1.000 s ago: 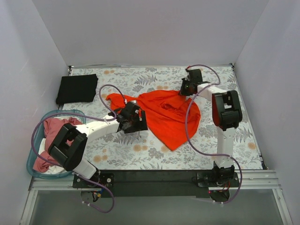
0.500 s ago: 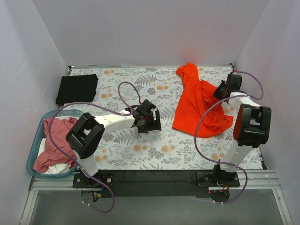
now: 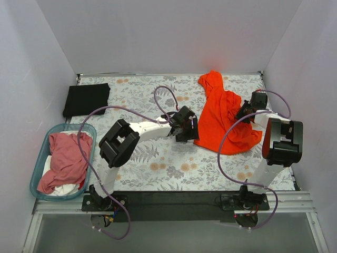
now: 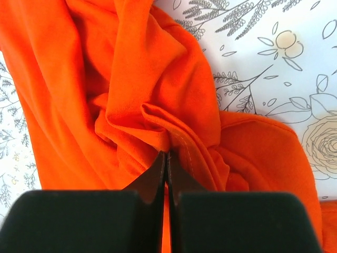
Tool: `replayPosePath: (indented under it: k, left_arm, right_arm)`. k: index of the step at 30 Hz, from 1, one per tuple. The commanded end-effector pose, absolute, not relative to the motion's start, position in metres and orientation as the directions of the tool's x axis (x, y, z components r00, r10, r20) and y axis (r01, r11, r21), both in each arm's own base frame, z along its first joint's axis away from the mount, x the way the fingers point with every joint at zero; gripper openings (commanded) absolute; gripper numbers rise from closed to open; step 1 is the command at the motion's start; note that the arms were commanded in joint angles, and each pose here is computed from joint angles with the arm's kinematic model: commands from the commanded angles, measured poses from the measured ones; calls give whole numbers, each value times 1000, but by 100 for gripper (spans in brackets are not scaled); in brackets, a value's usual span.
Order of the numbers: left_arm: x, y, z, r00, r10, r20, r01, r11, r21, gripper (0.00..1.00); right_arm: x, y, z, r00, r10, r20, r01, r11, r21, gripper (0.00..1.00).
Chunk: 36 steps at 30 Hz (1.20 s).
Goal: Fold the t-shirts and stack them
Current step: Flatten the tshirt out
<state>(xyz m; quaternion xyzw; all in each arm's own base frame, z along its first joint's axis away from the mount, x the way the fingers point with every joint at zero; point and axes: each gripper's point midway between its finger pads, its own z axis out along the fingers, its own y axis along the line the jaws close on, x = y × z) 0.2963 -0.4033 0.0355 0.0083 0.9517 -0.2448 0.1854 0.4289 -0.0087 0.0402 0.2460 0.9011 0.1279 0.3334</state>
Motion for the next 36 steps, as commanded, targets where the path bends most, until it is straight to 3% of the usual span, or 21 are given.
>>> replayPosePath:
  k: [1,3,5,7,9,12,13,14,18,21,25,27,28,30,32,33,35,36]
  left_arm:
    - [289,-413,19,-945,-39,-326,116,890,-442,59]
    - [289,-416,16,-946,-30,-324,121,891,-437,51]
    - [287,-415,9,-948,-19,-317,124,897,-424,29]
    - [292,-399,9,-935,-11,-356,123,928,-352,0]
    - [297,-374,13,-920,15,-391,128,956,-264,0]
    - [323,-284,30,-890,38,-454,54,998,-22,0]
    - [348,-203,59,-866,10,-501,-43,995,94,0]
    - [356,-181,59,-871,-5,-492,-70,991,114,0]
    - [399,-77,114,-780,-47,-624,-243,942,233,0]
    - [432,-35,141,-711,-17,-703,-349,876,332,6]
    - [480,-23,146,-670,16,-742,-398,836,377,9]
    - [509,-23,153,-629,22,-777,-431,822,372,15]
    - [519,-28,155,-615,25,-788,-425,832,358,34]
    - [540,-43,164,-581,2,-814,-407,865,292,48]
    - [546,-65,170,-558,-21,-829,-376,897,231,64]
    - [544,-75,174,-550,-30,-835,-358,912,203,73]
    - [535,-96,179,-541,-41,-840,-328,930,166,76]
    - [527,-105,181,-540,-62,-839,-312,941,132,77]
  right_arm:
    - [429,-10,52,-641,509,-575,327,858,396,1]
    - [428,-10,51,-642,509,-573,328,858,396,1]
    - [427,-9,51,-643,510,-572,327,858,396,1]
    - [425,-12,53,-635,510,-580,335,858,389,1]
    - [423,-16,56,-628,505,-592,342,862,373,1]
    - [416,-28,73,-593,492,-637,360,870,338,1]
    - [407,-41,74,-583,480,-655,405,871,278,1]
    - [407,-44,79,-569,478,-669,413,870,270,1]
    - [389,-54,85,-556,481,-678,462,857,229,1]
    - [377,-52,84,-557,498,-664,476,847,236,1]
    - [360,-44,84,-580,504,-640,466,850,247,1]
    - [349,-42,77,-600,499,-626,463,854,236,1]
    - [344,-46,78,-593,490,-639,472,854,216,1]
    - [338,-46,74,-601,485,-636,474,856,206,2]
    - [336,-35,74,-625,477,-617,429,871,239,13]
    - [335,-30,72,-640,468,-609,408,879,247,25]
    - [335,-13,75,-662,438,-608,354,898,262,33]
    - [336,-7,77,-672,411,-616,324,911,254,42]
